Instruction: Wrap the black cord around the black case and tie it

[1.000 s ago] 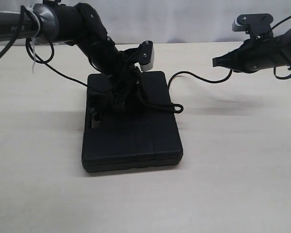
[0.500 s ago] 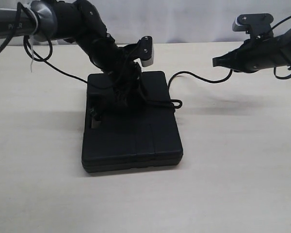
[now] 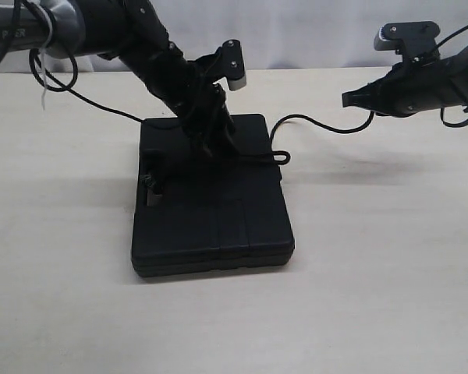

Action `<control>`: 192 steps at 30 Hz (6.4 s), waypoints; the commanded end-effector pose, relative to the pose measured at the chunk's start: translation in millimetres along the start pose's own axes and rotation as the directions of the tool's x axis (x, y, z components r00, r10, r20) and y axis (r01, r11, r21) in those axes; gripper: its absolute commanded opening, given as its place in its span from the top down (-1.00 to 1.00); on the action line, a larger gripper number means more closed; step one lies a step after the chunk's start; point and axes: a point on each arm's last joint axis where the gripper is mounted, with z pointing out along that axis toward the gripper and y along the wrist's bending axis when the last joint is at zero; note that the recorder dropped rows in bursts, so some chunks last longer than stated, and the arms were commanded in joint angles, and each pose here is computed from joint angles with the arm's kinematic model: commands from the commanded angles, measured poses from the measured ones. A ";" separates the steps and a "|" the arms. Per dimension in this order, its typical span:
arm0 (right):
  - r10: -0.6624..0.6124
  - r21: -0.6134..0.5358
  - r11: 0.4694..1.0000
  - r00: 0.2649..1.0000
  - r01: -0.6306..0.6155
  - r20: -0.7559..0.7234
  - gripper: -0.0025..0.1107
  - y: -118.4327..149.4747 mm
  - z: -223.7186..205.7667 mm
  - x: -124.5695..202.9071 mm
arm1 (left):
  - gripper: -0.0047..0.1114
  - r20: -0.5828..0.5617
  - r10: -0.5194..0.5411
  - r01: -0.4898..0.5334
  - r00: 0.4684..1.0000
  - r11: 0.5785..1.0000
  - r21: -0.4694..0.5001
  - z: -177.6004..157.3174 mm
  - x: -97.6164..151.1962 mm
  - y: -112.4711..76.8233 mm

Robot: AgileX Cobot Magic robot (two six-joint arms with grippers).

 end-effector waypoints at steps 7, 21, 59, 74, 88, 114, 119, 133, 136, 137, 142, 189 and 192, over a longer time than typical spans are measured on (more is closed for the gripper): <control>-0.009 -0.004 1.000 1.000 0.009 -0.003 0.88 1.1 -1.8 0.6 | 0.06 -0.033 -0.078 0.081 0.996 0.994 0.071 -0.6 6.3 -4.6; -0.011 -0.004 1.000 1.000 0.011 -0.003 0.88 1.2 -1.8 0.6 | 0.92 -0.045 -0.084 0.087 0.995 0.992 0.090 11.1 11.3 -4.9; -0.729 0.232 0.679 0.603 0.697 0.324 0.88 114.3 -12.8 30.5 | 0.92 0.351 -0.460 0.414 0.815 0.888 0.201 -37.9 10.2 23.1; -0.678 0.200 0.727 0.638 0.657 0.366 0.88 115.4 -13.4 29.1 | 0.92 0.363 -0.383 0.343 0.849 0.923 0.172 -37.7 10.5 22.9; -0.673 0.198 0.729 0.634 0.655 0.381 0.88 116.4 -13.9 28.2 | 0.92 0.305 -0.440 0.429 0.845 0.897 0.105 -31.0 20.0 29.6; -0.648 0.183 0.751 0.652 0.635 0.394 0.88 117.0 -14.1 27.9 | 0.92 0.464 -0.429 0.370 0.776 0.904 0.216 -27.7 8.8 28.4; -0.652 0.152 0.738 0.636 0.657 0.413 0.89 121.0 -14.4 28.8 | 0.92 0.435 -0.404 0.384 0.805 0.913 0.137 -24.9 14.2 33.2; -0.635 0.117 0.741 0.633 0.661 0.443 0.89 125.0 -15.2 29.0 | 0.92 0.383 -0.391 0.373 0.837 0.920 0.125 -21.2 19.6 31.8; -0.635 0.120 0.742 0.635 0.659 0.441 0.89 124.6 -15.1 28.9 | 0.92 0.382 -0.391 0.369 0.837 0.920 0.133 -21.3 19.4 31.0; -0.635 0.120 0.742 0.635 0.659 0.441 0.89 124.6 -15.1 28.9 | 0.92 0.382 -0.391 0.367 0.837 0.920 0.137 -21.3 19.3 30.7; -0.623 0.163 0.768 0.666 0.619 0.410 0.89 112.2 -13.7 26.7 | 0.92 0.383 -0.393 0.368 0.836 0.919 0.140 -21.9 19.9 30.8; -0.581 0.008 0.740 0.634 0.672 0.511 0.89 116.4 -15.5 27.3 | 0.92 0.364 -0.284 0.265 0.887 0.959 0.102 -9.2 28.1 30.9; -0.578 0.010 0.741 0.630 0.671 0.519 0.89 116.7 -15.9 26.7 | 0.92 0.345 -0.272 0.253 0.899 0.962 0.100 -7.2 29.7 29.9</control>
